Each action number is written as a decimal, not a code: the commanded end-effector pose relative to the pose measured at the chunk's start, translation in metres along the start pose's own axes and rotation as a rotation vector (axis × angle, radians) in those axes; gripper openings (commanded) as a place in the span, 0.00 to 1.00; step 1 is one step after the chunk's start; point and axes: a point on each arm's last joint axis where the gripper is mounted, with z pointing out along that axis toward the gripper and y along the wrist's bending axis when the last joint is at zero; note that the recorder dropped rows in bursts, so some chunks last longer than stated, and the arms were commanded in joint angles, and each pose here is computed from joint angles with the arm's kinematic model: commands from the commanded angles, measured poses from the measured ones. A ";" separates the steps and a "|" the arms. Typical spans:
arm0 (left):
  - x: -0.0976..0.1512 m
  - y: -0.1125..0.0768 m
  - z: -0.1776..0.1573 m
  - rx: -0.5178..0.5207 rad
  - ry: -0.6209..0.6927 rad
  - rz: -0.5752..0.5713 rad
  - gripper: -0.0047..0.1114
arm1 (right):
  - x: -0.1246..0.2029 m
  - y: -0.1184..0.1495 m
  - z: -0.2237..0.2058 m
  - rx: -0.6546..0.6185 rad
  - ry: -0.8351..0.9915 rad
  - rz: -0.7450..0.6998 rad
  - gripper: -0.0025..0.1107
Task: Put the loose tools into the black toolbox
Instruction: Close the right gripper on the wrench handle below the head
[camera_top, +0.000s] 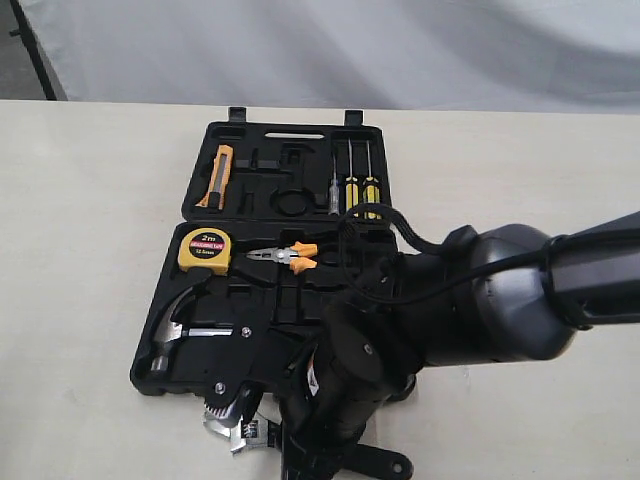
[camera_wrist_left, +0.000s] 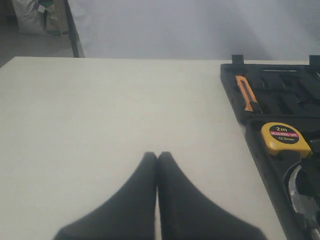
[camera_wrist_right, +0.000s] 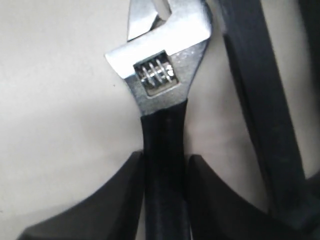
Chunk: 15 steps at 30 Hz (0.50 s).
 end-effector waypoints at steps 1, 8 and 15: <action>0.002 0.000 -0.001 0.014 -0.007 -0.022 0.05 | 0.004 0.009 0.006 -0.026 0.051 -0.079 0.02; 0.002 0.000 -0.001 0.014 -0.007 -0.022 0.05 | 0.002 0.011 0.003 -0.025 0.042 -0.107 0.02; 0.002 0.000 -0.001 0.014 -0.007 -0.022 0.05 | 0.002 0.012 0.002 -0.035 0.035 -0.089 0.06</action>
